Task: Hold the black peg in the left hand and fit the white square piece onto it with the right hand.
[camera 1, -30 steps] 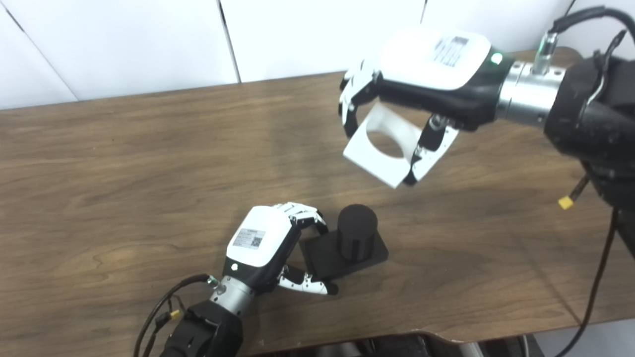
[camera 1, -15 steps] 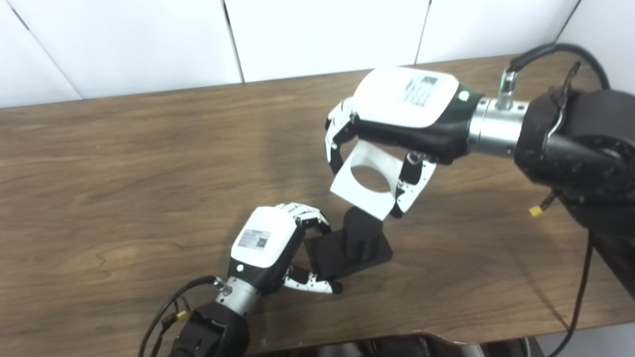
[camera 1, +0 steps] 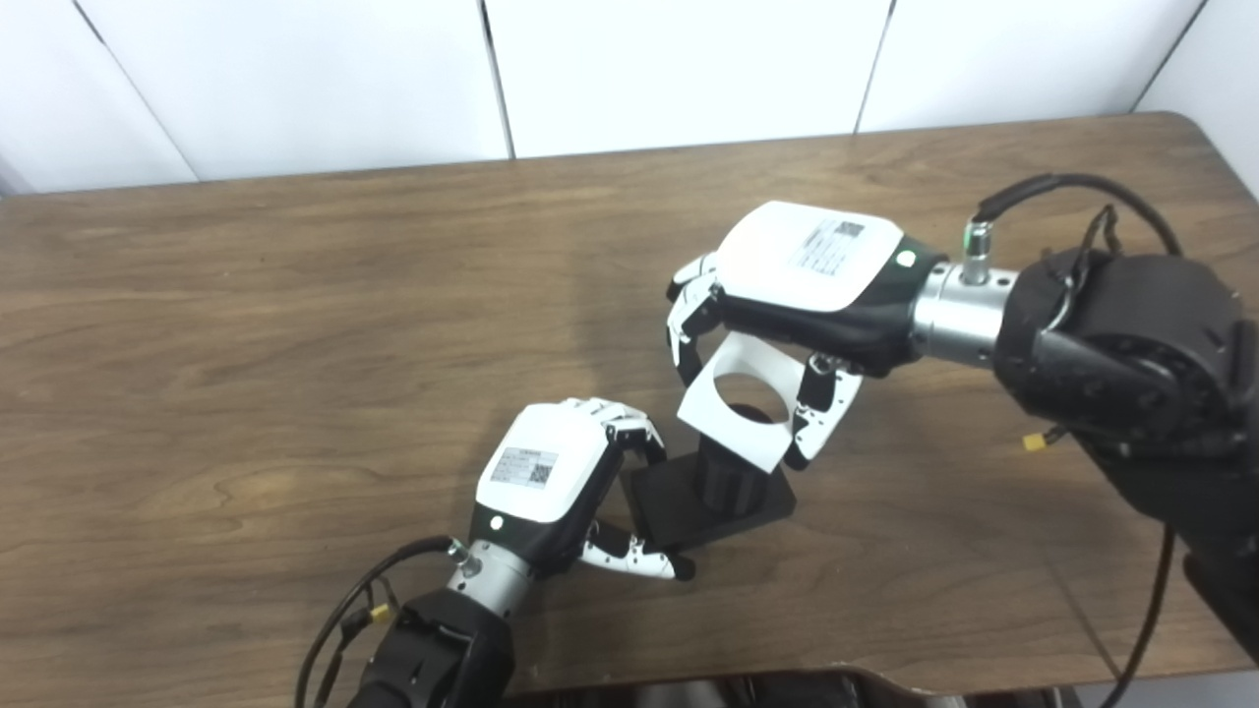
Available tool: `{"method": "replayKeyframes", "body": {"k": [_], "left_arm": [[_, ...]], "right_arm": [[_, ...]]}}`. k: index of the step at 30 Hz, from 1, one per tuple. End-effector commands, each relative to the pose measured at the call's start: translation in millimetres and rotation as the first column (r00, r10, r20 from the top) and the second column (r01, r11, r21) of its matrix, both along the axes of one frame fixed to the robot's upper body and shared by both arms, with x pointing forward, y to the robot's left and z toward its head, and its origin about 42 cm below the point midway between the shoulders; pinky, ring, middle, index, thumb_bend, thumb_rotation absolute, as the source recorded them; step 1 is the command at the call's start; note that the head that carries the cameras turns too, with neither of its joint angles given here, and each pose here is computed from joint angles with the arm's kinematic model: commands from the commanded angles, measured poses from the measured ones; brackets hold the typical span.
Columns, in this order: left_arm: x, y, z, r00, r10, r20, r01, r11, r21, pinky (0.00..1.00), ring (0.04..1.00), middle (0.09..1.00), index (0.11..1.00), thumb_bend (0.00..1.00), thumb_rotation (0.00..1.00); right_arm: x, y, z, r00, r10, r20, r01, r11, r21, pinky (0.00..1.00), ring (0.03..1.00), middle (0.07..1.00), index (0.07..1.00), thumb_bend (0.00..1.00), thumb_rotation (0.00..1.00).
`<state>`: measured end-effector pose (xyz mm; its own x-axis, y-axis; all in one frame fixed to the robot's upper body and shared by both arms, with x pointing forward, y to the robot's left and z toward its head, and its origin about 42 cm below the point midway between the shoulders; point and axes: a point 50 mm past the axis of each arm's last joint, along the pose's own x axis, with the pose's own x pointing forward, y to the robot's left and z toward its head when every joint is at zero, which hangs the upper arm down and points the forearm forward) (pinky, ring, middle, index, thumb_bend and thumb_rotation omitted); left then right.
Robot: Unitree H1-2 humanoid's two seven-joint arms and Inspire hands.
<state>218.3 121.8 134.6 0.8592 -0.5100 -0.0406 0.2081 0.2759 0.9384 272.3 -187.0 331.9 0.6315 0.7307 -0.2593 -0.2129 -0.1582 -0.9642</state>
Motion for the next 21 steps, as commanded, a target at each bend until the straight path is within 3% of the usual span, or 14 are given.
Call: {"method": "replayKeyframes", "body": {"k": [1, 13, 21], "left_arm": [[0.4, 4.2, -7.6, 0.999, 0.031, -0.039, -0.028, 0.997, 0.078, 0.75, 0.773, 0.735, 0.489, 0.51, 0.05], [-0.2, 2.5, -4.7, 0.999, 0.025, -0.042, -0.022, 0.996, 0.086, 0.75, 0.773, 0.736, 0.489, 0.51, 0.05], [0.5, 1.3, -2.3, 0.999, 0.028, -0.034, -0.025, 0.996, 0.084, 0.74, 0.772, 0.734, 0.488, 0.51, 0.05]], "right_arm": [[0.4, 0.4, 6.7, 0.998, 0.003, 0.064, -0.004, 1.000, 0.019, 0.82, 0.856, 0.745, 0.483, 0.52, 0.13], [1.8, -0.4, -10.6, 1.000, -0.022, 0.018, 0.022, 0.999, 0.030, 0.82, 0.859, 0.749, 0.483, 0.52, 0.13], [4.0, -1.0, -9.8, 1.000, -0.022, 0.014, 0.022, 0.999, 0.025, 0.83, 0.863, 0.750, 0.483, 0.52, 0.13]]}}
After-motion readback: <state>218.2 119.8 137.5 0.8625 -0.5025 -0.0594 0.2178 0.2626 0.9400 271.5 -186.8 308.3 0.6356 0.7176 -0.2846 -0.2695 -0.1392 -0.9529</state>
